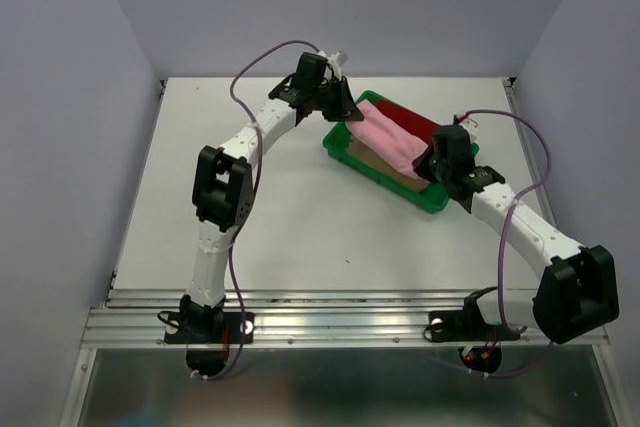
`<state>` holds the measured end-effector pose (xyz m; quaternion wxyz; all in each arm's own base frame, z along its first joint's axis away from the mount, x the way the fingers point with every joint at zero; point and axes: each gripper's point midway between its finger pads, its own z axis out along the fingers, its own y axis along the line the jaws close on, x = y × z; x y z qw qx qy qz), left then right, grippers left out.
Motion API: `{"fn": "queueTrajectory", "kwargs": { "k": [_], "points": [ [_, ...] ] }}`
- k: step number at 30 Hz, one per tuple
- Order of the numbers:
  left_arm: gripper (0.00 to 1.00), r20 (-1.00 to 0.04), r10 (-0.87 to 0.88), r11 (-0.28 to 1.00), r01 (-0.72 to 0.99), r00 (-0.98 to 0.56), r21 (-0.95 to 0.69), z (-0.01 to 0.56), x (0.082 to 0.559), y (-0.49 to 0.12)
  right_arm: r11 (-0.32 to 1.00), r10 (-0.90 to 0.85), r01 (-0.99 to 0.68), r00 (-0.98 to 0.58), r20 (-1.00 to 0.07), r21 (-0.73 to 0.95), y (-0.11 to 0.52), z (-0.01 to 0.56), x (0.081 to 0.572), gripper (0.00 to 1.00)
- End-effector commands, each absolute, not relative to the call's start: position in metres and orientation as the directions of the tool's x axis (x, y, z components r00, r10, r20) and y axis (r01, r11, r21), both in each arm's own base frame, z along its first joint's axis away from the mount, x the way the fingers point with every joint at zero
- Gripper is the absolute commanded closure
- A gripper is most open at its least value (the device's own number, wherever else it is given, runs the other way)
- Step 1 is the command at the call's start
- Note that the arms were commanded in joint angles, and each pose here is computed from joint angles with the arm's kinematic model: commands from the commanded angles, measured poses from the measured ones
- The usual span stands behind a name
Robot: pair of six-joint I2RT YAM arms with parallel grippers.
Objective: Roll the t-shirts
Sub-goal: Place the T-shirt in the bin.
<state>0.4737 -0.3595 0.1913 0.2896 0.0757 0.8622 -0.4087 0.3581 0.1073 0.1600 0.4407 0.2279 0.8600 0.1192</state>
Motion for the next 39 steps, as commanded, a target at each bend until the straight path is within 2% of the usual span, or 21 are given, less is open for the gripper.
{"fn": "queueTrajectory", "kwargs": {
  "k": [1, 19, 39],
  "points": [
    [1.0, -0.657, -0.127, 0.601, 0.47, -0.743, -0.647, 0.231, 0.497, -0.373, 0.893, 0.444, 0.331, -0.531, -0.722, 0.306, 0.081, 0.157, 0.356, 0.99],
    [1.0, -0.597, -0.078, 0.645, 0.416, -0.798, -0.641, 0.16, 0.502, -0.375, 0.917, 0.381, 0.342, -0.608, -0.697, 0.203, 0.055, 0.119, 0.352, 0.99],
    [1.0, -0.554, -0.073, 0.701, 0.352, -0.83, -0.62, 0.111, 0.504, -0.368, 0.914, 0.378, 0.375, -0.649, -0.66, 0.154, 0.043, 0.08, 0.349, 0.99]
  ]
}}
